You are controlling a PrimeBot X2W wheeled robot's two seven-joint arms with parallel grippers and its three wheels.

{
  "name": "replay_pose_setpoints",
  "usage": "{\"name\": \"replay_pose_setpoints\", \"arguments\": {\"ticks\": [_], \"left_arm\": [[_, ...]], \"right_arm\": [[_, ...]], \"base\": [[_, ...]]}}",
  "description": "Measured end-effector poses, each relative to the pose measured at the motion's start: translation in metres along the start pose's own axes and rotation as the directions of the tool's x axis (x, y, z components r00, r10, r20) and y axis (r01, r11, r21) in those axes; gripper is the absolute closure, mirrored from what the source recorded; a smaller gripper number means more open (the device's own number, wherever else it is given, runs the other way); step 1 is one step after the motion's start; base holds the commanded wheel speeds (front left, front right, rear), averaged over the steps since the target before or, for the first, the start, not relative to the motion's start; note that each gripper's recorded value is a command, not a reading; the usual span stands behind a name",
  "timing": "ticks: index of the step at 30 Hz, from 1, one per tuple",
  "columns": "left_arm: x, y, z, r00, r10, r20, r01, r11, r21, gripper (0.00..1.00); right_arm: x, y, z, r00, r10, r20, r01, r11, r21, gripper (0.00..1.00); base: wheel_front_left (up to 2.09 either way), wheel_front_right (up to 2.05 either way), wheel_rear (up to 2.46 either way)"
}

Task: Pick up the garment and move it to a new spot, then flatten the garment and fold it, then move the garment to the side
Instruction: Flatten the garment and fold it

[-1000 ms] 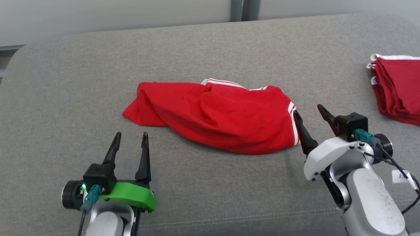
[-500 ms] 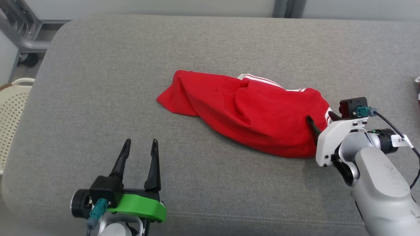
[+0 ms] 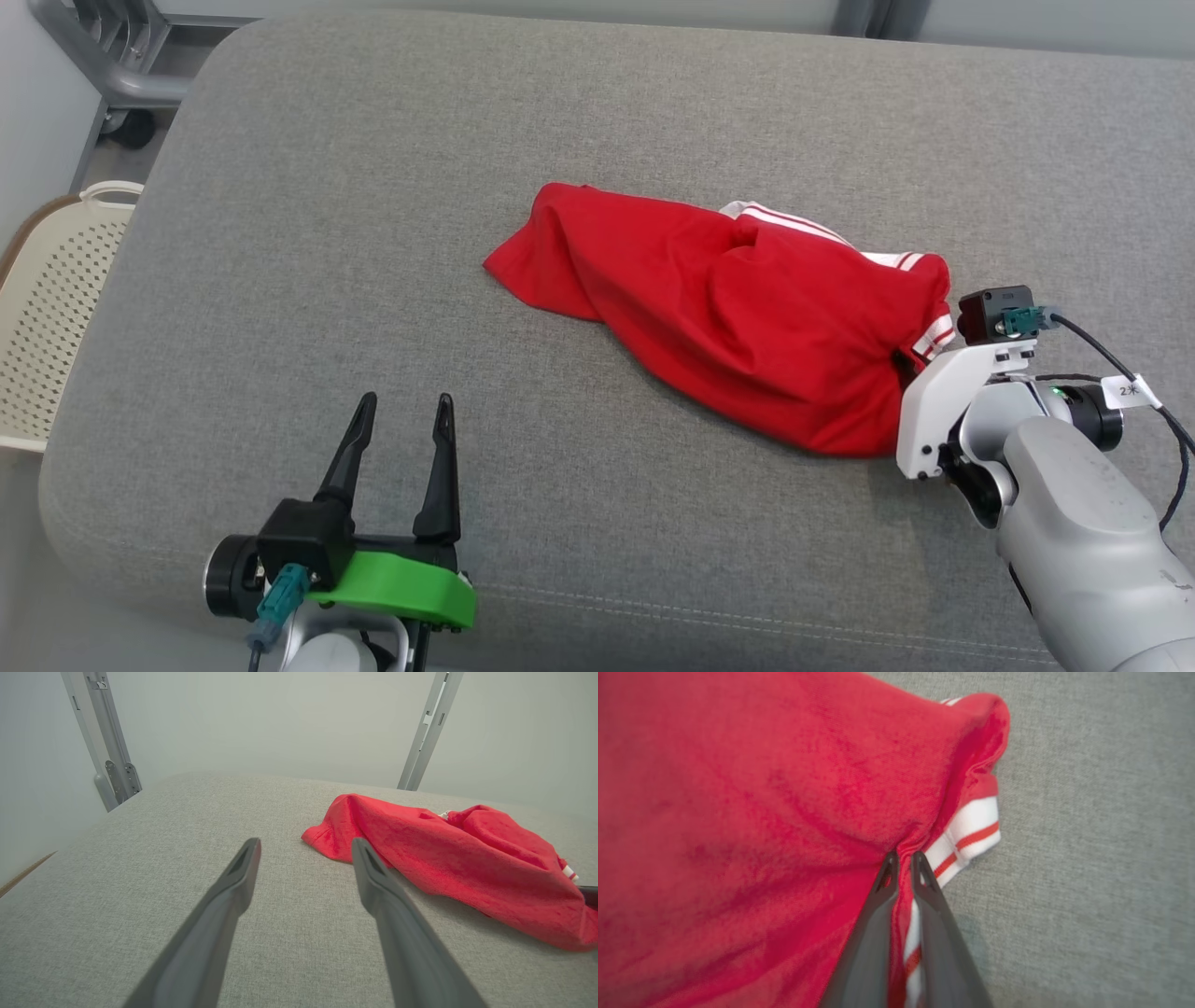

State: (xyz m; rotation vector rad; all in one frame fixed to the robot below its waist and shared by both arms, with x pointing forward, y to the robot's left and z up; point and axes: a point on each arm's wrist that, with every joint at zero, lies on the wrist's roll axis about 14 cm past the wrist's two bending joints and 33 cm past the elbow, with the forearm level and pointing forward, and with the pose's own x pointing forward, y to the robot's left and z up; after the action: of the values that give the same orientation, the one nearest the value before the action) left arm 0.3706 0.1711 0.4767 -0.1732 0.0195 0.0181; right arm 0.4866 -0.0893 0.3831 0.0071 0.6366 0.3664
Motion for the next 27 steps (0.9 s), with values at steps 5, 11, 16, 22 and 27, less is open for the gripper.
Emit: {"name": "replay_pose_setpoints", "arguments": {"ticks": [5,11,16,22,27], "left_arm": [[0.001,0.002,0.000,1.000,0.005,0.001,-0.005,1.000,0.002,0.00],[0.004,-0.006,0.001,1.000,-0.018,0.006,0.019,1.000,-0.006,0.00],[0.005,-0.015,0.002,0.999,-0.047,0.012,0.047,0.999,-0.013,0.00],[0.001,-0.021,0.005,0.998,-0.062,0.020,0.062,0.998,-0.025,0.00],[-0.001,-0.024,0.006,0.998,-0.062,0.024,0.063,0.997,-0.036,0.00]], "right_arm": [[0.000,0.001,0.019,0.996,0.007,0.089,-0.009,1.000,0.015,1.00],[-0.013,0.010,0.091,0.952,0.049,0.302,-0.065,0.997,0.045,1.00],[-0.039,0.016,0.148,0.890,0.083,0.448,-0.115,0.992,0.044,1.00],[-0.087,0.035,0.214,0.772,0.143,0.619,-0.195,0.981,0.016,1.00],[-0.123,0.066,0.247,0.674,0.218,0.706,-0.295,0.955,-0.013,1.00]], "base": [[0.00,0.00,0.00],[0.00,0.00,0.00],[0.00,0.00,0.00],[0.00,0.00,0.00],[0.00,0.00,0.00]]}}
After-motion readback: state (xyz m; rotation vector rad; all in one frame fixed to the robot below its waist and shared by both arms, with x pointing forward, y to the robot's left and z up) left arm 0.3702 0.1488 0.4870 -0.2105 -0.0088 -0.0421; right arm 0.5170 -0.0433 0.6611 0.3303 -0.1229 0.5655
